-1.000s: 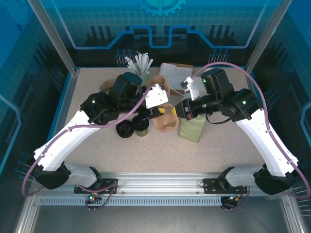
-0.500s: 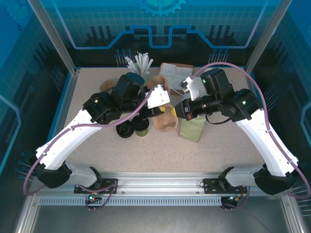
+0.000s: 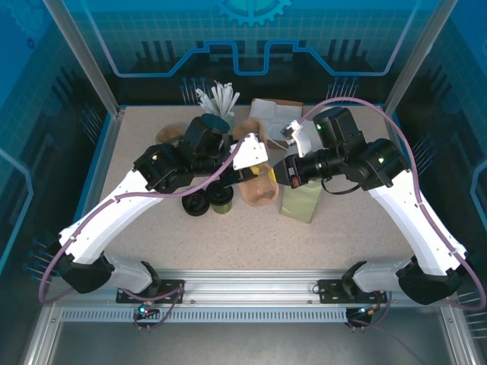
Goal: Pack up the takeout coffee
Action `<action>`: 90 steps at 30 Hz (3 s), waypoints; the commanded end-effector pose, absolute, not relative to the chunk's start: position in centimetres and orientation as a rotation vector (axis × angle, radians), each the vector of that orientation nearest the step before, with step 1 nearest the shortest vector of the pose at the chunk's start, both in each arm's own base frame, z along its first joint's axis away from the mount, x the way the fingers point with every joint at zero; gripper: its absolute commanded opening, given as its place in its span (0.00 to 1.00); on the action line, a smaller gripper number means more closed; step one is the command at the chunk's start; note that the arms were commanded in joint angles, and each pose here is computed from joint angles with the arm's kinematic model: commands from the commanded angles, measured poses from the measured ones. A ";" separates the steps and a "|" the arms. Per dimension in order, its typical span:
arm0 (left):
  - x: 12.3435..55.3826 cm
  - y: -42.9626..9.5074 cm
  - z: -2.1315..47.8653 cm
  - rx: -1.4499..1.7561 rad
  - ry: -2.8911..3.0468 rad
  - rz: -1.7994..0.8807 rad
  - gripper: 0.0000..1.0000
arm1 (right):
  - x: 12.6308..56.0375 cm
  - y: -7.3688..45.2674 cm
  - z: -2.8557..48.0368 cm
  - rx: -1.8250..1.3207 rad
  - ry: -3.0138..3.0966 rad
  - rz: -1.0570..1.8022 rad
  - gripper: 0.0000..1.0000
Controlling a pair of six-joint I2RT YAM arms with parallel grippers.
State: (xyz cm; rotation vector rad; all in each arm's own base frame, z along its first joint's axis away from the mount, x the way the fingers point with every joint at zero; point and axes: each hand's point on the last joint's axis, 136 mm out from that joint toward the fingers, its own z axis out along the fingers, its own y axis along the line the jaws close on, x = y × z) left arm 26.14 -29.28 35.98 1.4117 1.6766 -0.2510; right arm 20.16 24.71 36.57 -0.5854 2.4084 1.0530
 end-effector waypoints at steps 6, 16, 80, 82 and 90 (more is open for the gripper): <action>26.4 -29.6 36.4 1.407 1.651 -0.236 0.39 | 19.5 24.3 37.3 -0.590 2.387 1.032 0.00; 26.3 -29.6 37.2 1.387 1.634 -0.247 0.37 | 19.4 23.1 37.6 -0.565 2.375 0.997 0.23; 23.7 -33.3 43.5 1.296 1.552 -0.537 0.38 | 29.0 11.7 30.0 -0.088 2.583 0.360 0.02; 23.6 -33.6 43.1 1.309 1.560 -0.554 0.38 | 28.5 12.4 30.1 -0.124 2.578 0.361 0.02; 23.0 -34.4 41.2 1.344 1.607 -0.629 0.38 | 27.1 14.0 30.6 -0.218 2.551 0.352 0.02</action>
